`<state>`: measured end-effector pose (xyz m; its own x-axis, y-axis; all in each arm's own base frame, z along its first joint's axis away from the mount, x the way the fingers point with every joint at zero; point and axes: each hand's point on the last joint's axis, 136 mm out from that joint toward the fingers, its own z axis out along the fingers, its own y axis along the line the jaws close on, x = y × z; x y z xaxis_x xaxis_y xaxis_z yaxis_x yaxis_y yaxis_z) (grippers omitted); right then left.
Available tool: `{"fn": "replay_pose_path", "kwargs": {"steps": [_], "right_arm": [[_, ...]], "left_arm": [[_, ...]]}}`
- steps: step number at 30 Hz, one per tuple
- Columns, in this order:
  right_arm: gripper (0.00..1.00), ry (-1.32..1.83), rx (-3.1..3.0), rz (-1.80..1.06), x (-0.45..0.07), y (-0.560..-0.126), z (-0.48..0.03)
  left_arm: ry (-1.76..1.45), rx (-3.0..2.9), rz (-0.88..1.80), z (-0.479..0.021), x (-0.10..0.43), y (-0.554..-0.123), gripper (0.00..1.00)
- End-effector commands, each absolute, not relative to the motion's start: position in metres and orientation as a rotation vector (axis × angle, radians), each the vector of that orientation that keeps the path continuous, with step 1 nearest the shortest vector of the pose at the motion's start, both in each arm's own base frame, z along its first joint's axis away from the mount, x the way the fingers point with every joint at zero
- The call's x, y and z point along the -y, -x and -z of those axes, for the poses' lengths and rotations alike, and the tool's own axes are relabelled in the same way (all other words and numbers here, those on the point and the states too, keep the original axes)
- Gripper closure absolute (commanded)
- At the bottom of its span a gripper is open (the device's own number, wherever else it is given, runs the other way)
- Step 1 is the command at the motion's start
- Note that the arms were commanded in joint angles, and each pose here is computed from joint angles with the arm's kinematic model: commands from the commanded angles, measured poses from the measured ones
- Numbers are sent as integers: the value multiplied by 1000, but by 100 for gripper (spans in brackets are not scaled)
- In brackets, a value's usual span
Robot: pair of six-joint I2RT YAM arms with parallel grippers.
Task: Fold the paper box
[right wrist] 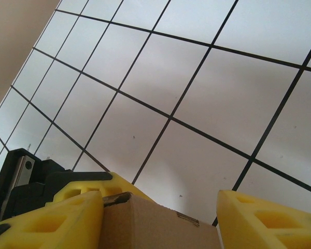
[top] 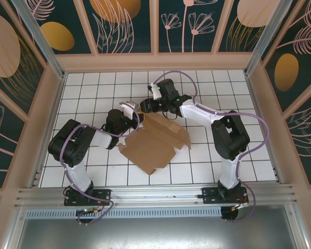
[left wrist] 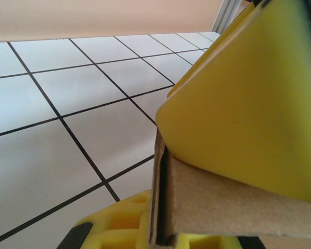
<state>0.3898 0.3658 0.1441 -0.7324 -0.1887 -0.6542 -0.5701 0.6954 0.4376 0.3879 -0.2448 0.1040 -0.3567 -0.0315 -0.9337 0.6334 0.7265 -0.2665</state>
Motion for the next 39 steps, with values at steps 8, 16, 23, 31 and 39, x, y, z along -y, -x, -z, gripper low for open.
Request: {"fn": "replay_pose_path", "kwargs": {"steps": [8, 16, 23, 31, 39], "right_arm": [[41, 572, -2516, -786, -343, -367, -99], [41, 567, -2485, -810, -343, -368, -109], [41, 562, -2477, -832, -344, -367, -112], [41, 556, -2477, -829, -342, -368, -111], [41, 548, -2474, -847, -344, -370, -112]], "left_arm": [[-414, -1738, 714, -125, 236, -401, 68], [-434, -1784, 704, -107, 234, -394, 64], [-450, -1803, 771, -102, 243, -393, 68], [-443, -1810, 760, -97, 238, -385, 60], [-433, -1841, 825, -86, 242, -379, 58]]}}
